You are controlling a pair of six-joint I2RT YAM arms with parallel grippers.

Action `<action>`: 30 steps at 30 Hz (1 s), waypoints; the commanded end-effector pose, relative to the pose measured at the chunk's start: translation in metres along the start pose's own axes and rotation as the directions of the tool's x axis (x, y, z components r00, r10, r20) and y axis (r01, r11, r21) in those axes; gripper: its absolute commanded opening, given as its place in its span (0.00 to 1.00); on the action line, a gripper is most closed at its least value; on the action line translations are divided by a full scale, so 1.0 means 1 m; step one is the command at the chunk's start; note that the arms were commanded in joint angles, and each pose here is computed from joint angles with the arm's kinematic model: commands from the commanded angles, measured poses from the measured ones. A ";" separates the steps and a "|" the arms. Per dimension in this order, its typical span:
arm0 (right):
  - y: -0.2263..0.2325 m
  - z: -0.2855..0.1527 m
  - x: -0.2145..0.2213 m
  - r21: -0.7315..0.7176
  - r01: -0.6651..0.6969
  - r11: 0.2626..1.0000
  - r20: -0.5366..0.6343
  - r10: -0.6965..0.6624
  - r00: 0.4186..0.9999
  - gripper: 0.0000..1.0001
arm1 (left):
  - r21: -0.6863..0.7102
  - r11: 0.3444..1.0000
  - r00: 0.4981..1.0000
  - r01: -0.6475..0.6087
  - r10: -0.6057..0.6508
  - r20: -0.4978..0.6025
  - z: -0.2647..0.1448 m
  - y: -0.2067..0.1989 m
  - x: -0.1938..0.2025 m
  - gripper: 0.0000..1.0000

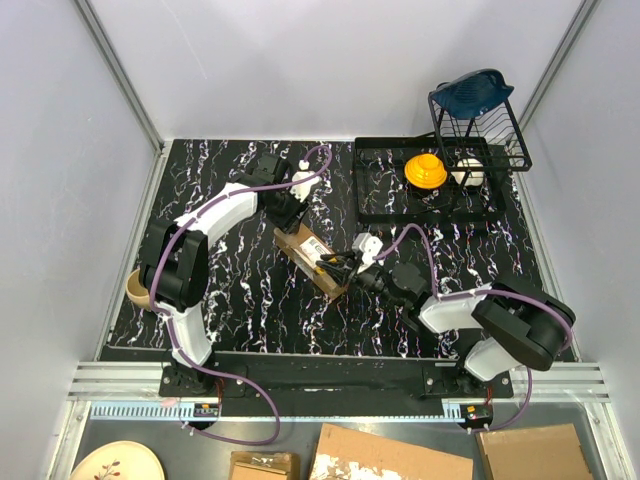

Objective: Unpack the express box
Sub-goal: Cut the express box at the center of the board.

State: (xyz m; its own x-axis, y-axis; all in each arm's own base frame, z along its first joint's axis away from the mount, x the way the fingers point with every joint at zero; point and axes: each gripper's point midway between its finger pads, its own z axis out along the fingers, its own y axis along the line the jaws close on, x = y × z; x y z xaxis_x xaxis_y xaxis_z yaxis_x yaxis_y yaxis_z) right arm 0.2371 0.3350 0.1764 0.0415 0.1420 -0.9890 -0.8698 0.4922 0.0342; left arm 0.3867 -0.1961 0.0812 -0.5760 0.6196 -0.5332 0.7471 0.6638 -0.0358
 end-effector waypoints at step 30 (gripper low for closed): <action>-0.009 0.030 -0.037 0.021 0.106 0.994 0.130 -0.108 0.986 0.00 | -0.037 0.999 0.996 -0.014 0.011 -0.090 0.024 0.010 0.033 0.45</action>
State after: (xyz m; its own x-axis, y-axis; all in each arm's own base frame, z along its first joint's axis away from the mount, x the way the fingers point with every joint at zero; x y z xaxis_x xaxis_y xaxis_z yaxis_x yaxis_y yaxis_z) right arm 0.2542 0.3461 0.1990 0.1430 0.1539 -0.9777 -0.8541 0.5182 -0.0434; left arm 0.3899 -0.1975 0.0810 -0.5660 0.6164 -0.5475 0.7485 0.6625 -0.0279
